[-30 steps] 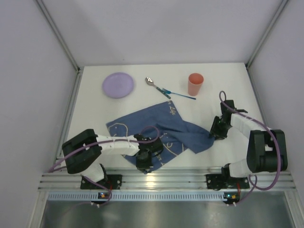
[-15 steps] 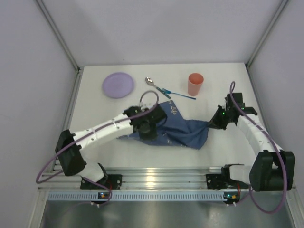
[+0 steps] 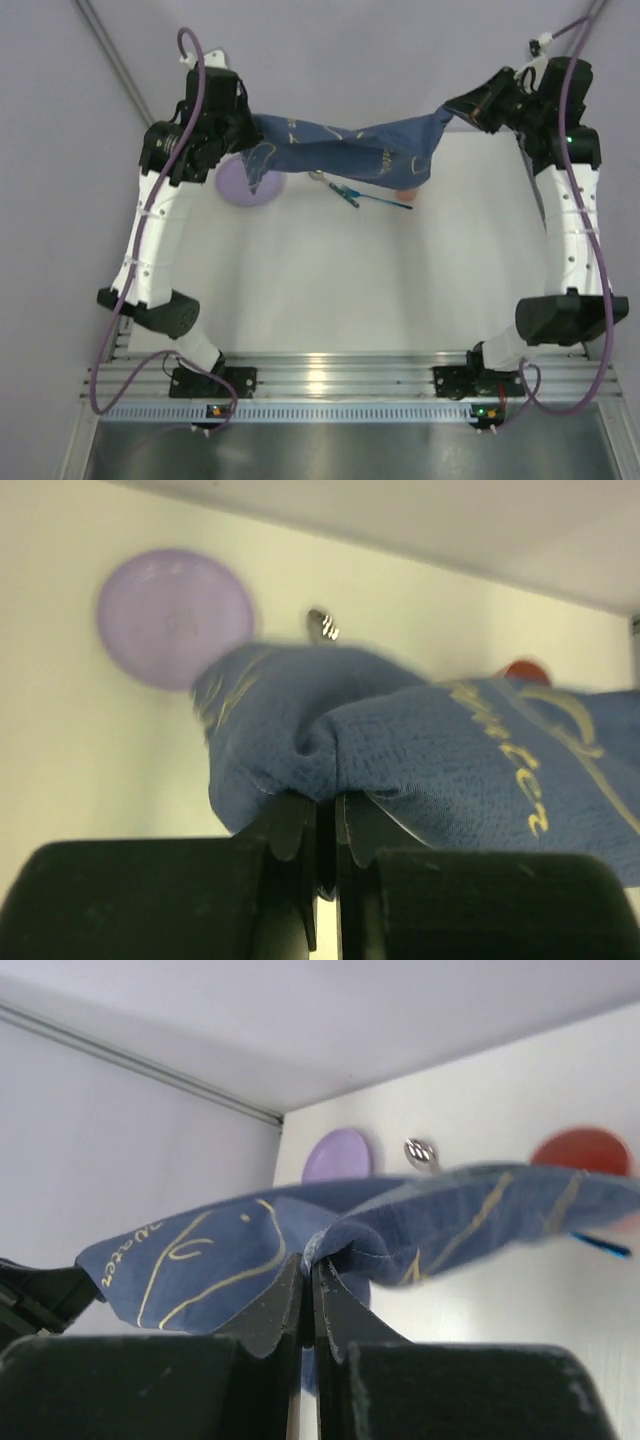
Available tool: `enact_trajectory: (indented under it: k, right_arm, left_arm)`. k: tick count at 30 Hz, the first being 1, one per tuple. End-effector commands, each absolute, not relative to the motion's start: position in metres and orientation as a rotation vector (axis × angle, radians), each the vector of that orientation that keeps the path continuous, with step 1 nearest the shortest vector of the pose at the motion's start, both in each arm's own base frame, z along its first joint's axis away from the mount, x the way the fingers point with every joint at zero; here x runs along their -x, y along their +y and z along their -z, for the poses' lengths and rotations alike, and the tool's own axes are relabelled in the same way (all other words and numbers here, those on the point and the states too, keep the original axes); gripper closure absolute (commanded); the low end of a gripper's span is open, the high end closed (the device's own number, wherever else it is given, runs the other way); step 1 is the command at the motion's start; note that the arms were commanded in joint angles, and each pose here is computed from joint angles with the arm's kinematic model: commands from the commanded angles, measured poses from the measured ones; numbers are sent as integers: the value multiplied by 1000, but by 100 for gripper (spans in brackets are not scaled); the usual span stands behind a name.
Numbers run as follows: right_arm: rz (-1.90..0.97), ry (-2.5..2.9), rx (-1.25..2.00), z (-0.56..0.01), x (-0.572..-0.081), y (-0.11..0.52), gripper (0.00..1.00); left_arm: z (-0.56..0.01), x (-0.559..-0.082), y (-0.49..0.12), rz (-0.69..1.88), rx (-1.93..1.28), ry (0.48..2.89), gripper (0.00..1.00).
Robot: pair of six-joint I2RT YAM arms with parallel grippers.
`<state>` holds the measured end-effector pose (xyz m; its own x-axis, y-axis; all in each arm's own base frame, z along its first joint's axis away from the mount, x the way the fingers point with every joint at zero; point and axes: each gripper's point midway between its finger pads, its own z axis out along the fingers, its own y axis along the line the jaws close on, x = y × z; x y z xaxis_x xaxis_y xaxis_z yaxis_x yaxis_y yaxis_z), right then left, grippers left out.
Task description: Set the dinner table for one person
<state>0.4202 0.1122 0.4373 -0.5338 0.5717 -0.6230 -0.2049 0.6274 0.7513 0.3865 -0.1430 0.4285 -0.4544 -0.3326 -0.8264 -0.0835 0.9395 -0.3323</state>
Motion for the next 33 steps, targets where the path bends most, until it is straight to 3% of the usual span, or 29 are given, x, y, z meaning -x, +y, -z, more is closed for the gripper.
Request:
enact_trajectory:
  k: [1,6,10,13,14,15,16,18,20,22,23,25,28,31,32,33]
  right_arm:
    - [-1010,1899,-290,-441,-365,101,100]
    - [-917,2109,-415,-333,-305,94,100]
    - [-880,2330,-584,-213,-251,92,100]
    - [-831,2428,-660,-162,-228,89,100]
    - [-816,2450,-671,-153,-223,87,99]
    - [-783,2477,-694,-143,-216,84,96]
    - [-762,2504,-699,-132,-208,83,96]
    - [-755,2540,-712,-125,-196,83,81]
    - [-757,2556,-701,-125,-186,86,50]
    - [-765,2536,-682,-137,-182,87,43]
    - [-768,2519,-671,-144,-183,88,26]
    - [-773,2454,-629,-168,-192,87,17]
    - [-835,2366,-545,-188,-220,95,16]
    - [-952,2340,-528,-178,-254,110,27]
    - [-980,2326,-527,-174,-264,113,54]
    - [-1020,2297,-463,-172,-277,125,71]
  left_arm:
    - [-444,-331,-113,294,254,1979,100]
    - [-358,-275,-98,315,364,2137,100]
    - [-237,-225,-88,251,464,2389,100]
    - [-170,-196,-79,176,591,2526,92]
    - [-158,-190,-78,160,621,2559,83]
    - [-146,-183,-80,165,680,2591,63]
    - [-132,-173,-78,131,711,2641,49]
    - [-126,-165,-78,130,762,2662,2]
    - [-135,-164,-78,151,767,2640,1]
    - [-157,-175,-75,165,765,2565,2]
    - [-166,-180,-75,172,756,2542,2]
    - [-186,-198,-82,210,706,2499,2]
    - [-179,-227,-102,261,603,2514,1]
    - [-146,-252,-127,326,500,2578,2]
    - [-136,-258,-132,333,487,2594,2]
    - [-123,-259,-137,339,472,2629,3]
